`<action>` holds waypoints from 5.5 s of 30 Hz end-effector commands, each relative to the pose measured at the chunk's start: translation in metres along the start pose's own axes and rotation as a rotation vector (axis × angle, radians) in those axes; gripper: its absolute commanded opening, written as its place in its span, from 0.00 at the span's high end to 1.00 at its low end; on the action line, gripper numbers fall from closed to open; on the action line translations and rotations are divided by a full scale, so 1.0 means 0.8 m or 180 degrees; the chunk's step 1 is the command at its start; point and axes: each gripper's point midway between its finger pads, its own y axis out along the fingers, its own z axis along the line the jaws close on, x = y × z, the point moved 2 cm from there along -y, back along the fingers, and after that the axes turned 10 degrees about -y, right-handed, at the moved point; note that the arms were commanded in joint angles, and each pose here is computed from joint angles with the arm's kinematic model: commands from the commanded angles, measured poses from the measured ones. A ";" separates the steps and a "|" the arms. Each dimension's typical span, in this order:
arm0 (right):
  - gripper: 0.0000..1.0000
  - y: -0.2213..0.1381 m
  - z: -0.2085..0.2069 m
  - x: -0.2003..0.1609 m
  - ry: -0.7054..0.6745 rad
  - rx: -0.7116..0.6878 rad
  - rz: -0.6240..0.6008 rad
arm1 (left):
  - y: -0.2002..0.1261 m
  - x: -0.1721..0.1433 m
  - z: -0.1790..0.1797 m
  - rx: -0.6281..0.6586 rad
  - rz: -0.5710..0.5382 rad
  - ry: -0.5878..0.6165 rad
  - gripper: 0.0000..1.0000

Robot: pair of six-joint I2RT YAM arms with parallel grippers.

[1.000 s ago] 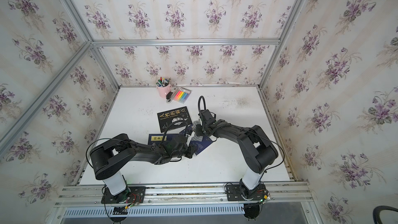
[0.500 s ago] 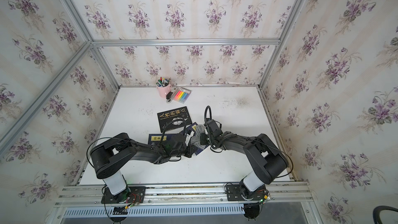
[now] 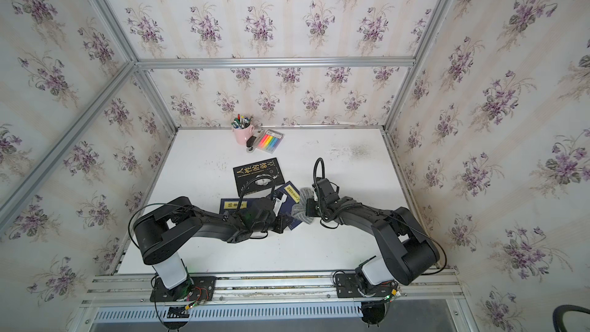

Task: Wipe the cover of the book
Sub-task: Wipe the dirt from the cover of the book.

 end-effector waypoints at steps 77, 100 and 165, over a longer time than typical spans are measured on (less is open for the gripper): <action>1.00 0.004 0.017 -0.069 -0.0342 -0.0182 0.0514 | -0.002 0.048 0.085 0.0898 0.0405 -0.0183 1.00; 1.00 0.005 0.076 -0.056 -0.0385 0.0358 0.0436 | 0.002 0.049 0.084 0.0843 0.0422 -0.0231 1.00; 1.00 0.038 0.085 0.027 -0.0440 0.0406 0.0325 | -0.018 0.166 0.141 0.1156 0.0172 -0.0408 1.00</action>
